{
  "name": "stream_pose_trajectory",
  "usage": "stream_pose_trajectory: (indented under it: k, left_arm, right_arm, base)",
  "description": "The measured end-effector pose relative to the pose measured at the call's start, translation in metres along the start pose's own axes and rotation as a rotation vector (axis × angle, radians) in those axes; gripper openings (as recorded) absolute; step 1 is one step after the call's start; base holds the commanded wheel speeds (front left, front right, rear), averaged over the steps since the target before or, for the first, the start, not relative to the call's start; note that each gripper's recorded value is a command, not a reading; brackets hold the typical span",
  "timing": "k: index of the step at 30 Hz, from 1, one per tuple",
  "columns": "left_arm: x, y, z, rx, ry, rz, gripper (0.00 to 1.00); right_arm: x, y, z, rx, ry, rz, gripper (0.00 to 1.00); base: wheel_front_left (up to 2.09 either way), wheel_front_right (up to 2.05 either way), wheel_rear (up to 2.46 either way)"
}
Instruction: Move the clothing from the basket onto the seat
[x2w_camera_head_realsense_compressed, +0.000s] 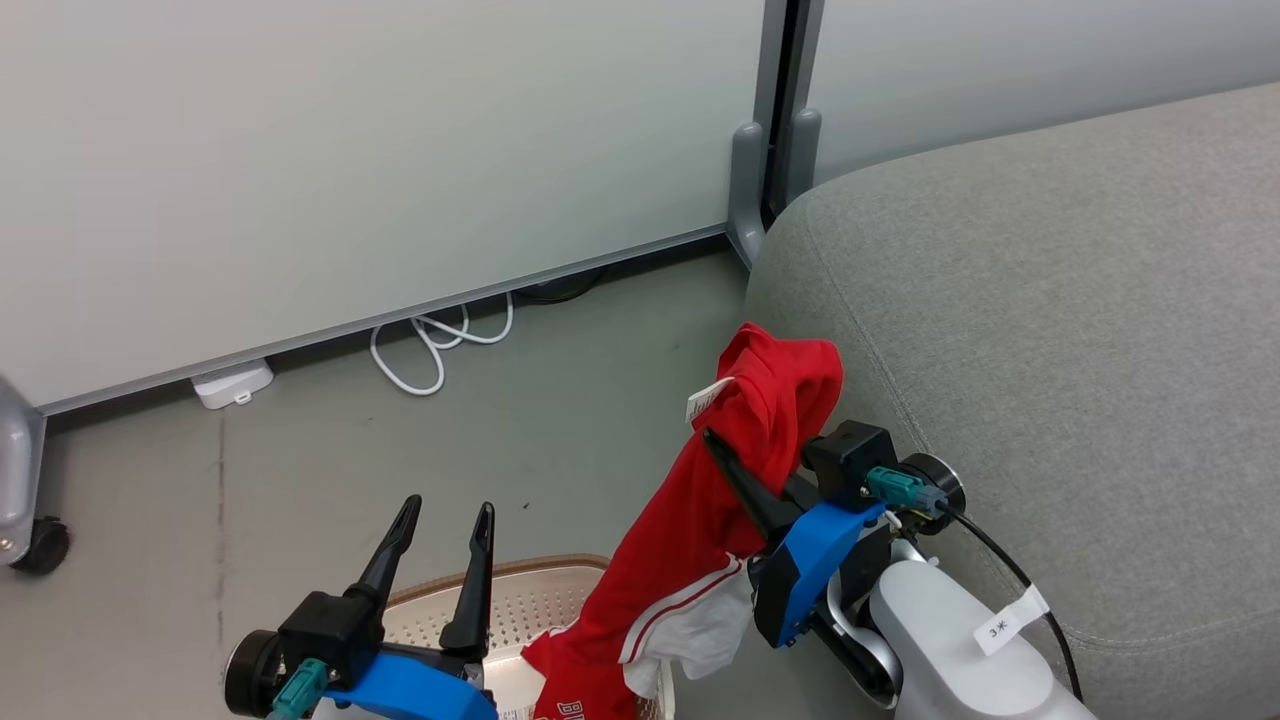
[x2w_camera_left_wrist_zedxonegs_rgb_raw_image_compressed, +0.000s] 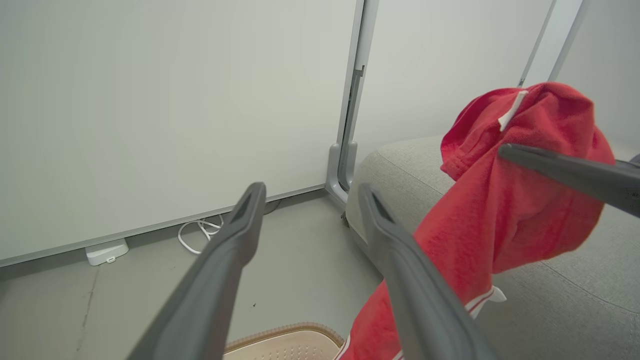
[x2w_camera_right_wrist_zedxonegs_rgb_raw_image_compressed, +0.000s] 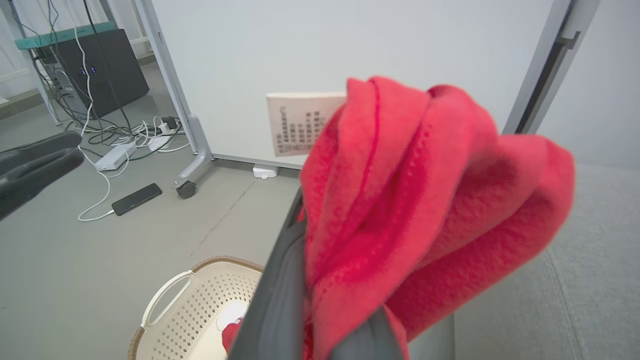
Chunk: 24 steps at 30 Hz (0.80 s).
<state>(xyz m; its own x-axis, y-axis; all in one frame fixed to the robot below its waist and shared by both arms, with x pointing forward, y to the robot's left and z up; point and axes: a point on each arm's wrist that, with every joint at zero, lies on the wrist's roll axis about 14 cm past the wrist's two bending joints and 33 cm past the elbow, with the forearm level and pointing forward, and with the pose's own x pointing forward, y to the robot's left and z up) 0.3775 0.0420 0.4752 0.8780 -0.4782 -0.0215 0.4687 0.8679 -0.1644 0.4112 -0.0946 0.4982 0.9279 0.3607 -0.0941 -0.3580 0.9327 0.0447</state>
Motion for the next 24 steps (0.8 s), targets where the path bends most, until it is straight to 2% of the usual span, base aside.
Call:
stream_pose_trajectory:
  k: [9,24]
  left_arm:
    - [0.018,-0.018,-0.007,-0.002,0.015,-0.071,1.0]
    - [0.061,-0.081,-0.022,0.005,0.043,-0.293,1.0]
  right_arm:
    - [-0.017,-0.024,0.001,0.012,-0.01,-0.076,0.0]
    - [-0.07,-0.086,-0.005,0.034,-0.014,-0.299,0.0]
  base:
    - [0.0,0.0,0.0]
    - [0.0,0.0,0.0]
